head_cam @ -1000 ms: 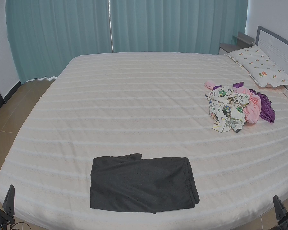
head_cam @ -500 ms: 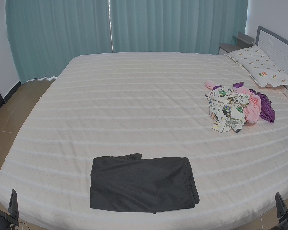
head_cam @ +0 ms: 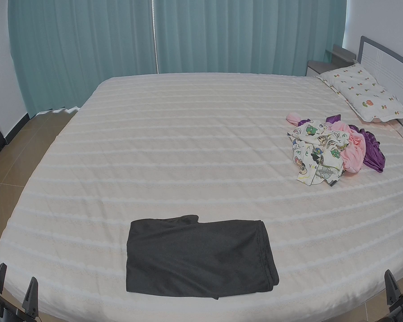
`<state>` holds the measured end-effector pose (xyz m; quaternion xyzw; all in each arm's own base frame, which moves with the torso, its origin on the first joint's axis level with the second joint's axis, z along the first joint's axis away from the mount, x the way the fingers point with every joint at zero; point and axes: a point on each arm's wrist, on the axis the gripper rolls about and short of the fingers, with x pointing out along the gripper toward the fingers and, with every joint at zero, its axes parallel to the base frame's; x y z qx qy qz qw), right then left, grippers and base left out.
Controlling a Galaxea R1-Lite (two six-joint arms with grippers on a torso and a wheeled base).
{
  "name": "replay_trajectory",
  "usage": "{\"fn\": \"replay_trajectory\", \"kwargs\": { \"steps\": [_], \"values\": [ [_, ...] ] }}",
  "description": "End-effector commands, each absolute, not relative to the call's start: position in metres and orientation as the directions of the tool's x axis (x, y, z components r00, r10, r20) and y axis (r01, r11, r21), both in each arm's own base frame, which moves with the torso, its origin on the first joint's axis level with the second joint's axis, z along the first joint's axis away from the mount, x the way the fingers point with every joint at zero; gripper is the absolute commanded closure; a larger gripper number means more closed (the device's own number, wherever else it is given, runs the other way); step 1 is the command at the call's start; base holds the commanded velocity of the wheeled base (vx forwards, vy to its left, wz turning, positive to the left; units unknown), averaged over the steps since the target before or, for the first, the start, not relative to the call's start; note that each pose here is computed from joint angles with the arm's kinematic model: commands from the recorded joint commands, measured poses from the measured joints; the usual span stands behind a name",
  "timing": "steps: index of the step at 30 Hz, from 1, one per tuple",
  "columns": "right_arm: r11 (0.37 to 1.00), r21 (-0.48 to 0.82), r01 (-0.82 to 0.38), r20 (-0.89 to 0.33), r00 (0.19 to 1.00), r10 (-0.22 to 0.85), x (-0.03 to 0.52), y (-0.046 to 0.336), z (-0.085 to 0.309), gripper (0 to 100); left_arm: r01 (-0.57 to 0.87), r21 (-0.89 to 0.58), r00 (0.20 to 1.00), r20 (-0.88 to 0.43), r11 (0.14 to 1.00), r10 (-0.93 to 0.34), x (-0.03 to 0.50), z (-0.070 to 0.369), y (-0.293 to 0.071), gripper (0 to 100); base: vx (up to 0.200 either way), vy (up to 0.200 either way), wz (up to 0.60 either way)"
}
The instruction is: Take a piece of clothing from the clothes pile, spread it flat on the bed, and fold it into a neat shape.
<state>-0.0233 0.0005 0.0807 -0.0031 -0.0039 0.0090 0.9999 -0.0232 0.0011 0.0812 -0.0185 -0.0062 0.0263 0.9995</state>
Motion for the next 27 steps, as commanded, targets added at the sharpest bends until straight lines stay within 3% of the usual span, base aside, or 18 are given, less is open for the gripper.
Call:
{"fn": "replay_trajectory", "kwargs": {
  "steps": [1,10,27],
  "values": [
    [1.000,-0.005,-0.018,0.000,1.000,0.018,-0.0227,0.0005,0.0757,0,-0.042,-0.029,0.999,-0.005,0.999,0.041,-0.0228,0.0750,0.0009,0,0.000,0.000,0.00],
    [1.000,-0.006,-0.018,-0.002,1.000,0.018,-0.0227,0.0005,0.0755,0,0.014,0.012,1.000,-0.005,1.000,-0.014,-0.0228,0.0750,-0.0004,0,0.000,0.000,0.00],
    [1.000,-0.005,-0.017,-0.002,1.000,0.017,-0.0227,0.0004,0.0755,0,-0.038,-0.021,0.999,0.000,0.999,0.038,-0.0228,0.0755,0.0008,0,0.000,0.000,0.00]
  ]
}}
